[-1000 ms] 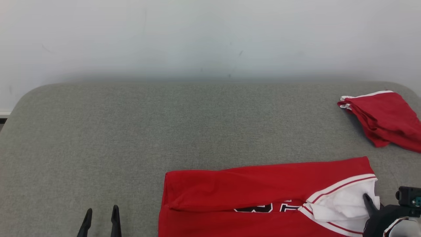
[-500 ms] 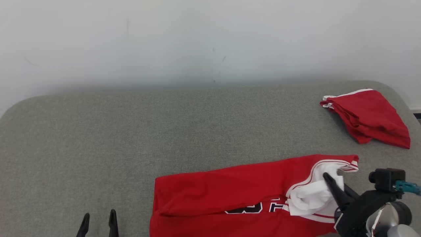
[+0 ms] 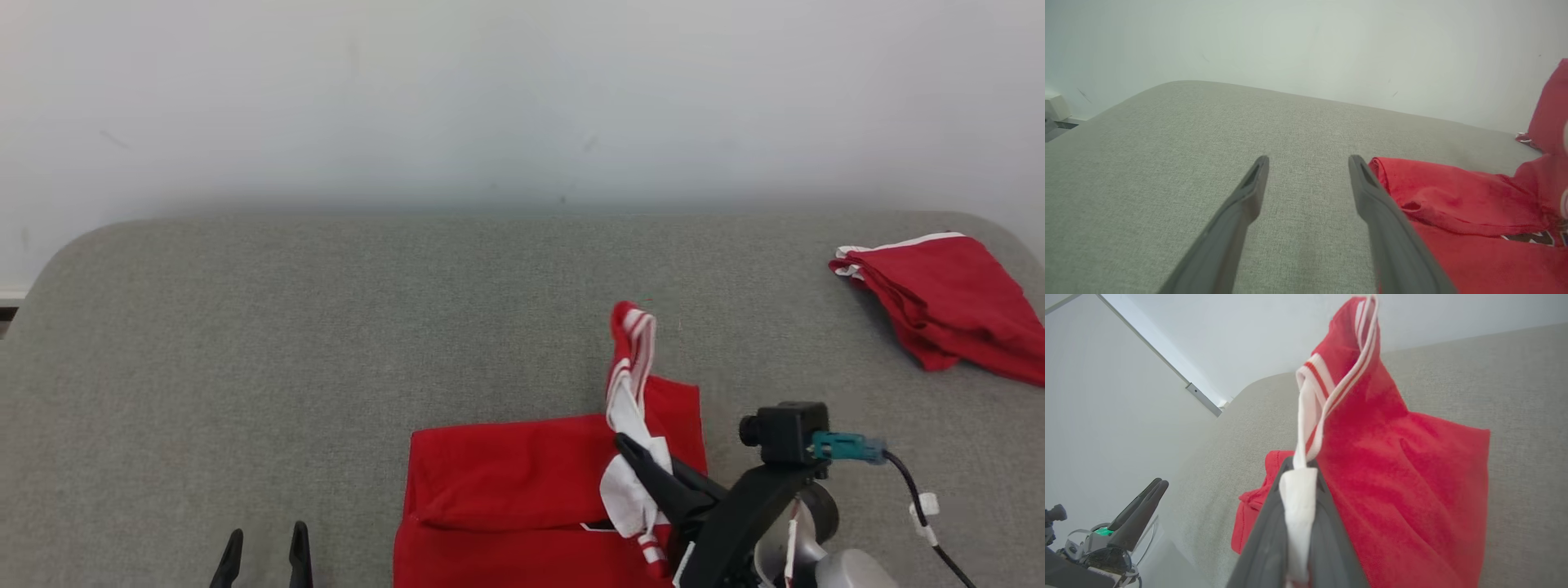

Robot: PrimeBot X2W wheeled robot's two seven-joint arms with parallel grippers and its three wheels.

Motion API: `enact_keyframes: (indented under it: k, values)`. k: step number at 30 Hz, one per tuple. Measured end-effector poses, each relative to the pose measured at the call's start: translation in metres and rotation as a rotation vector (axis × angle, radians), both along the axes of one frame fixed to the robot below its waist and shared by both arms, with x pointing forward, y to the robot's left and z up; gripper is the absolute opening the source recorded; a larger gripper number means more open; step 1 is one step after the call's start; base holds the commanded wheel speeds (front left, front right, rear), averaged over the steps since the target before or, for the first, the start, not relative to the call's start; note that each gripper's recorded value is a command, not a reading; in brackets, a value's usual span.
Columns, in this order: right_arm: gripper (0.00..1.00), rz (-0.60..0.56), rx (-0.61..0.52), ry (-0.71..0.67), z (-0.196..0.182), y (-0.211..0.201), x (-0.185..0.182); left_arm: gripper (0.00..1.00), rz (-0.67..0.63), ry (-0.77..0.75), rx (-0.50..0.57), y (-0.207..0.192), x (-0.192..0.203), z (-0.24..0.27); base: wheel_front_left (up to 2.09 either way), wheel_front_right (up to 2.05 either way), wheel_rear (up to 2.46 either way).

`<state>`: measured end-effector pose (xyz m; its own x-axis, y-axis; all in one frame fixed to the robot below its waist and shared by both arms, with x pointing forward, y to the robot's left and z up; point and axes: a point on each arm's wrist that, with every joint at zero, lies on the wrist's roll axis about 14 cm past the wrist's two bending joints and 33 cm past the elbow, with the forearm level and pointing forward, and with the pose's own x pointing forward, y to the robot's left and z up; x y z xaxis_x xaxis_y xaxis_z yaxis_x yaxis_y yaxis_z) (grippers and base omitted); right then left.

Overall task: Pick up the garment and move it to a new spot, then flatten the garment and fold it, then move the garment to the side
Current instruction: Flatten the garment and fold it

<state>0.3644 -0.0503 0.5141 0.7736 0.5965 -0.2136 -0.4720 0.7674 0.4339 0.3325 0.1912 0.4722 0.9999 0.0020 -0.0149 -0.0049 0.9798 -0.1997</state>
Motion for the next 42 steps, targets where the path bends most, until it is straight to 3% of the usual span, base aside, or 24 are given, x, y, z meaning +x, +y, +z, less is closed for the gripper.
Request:
enact_keyframes:
  k: [15, 31, 33, 34, 39, 42]
  values:
    - [0.00, 0.189, 0.010, 0.108, -0.031, 0.088, -0.003, 1.00, 0.063, 0.024, -0.021, 0.015, -0.016, -0.008, 0.00, 0.00, 0.00]
    - [0.00, 0.228, -0.051, 0.133, -0.058, 0.111, 0.001, 1.00, 0.092, 0.030, -0.034, 0.022, -0.021, -0.010, 0.00, 0.00, 0.00]
    - [0.76, 0.221, -0.045, 0.111, -0.055, 0.112, 0.003, 1.00, 0.095, 0.031, -0.038, 0.023, -0.021, -0.010, 0.00, 0.00, 0.00]
    - [1.00, 0.221, -0.041, 0.103, -0.054, 0.113, 0.004, 1.00, 0.097, 0.031, -0.040, 0.023, -0.021, -0.010, 0.00, 0.00, 0.00]
    - [1.00, 0.197, 0.000, 0.008, -0.031, 0.116, 0.014, 1.00, 0.105, 0.027, -0.040, 0.026, -0.022, -0.009, 0.00, 0.00, 0.00]
    - [1.00, 0.122, 0.012, -0.119, -0.007, 0.091, 0.036, 1.00, 0.107, 0.021, -0.039, 0.027, -0.022, -0.008, 0.00, 0.00, 0.00]
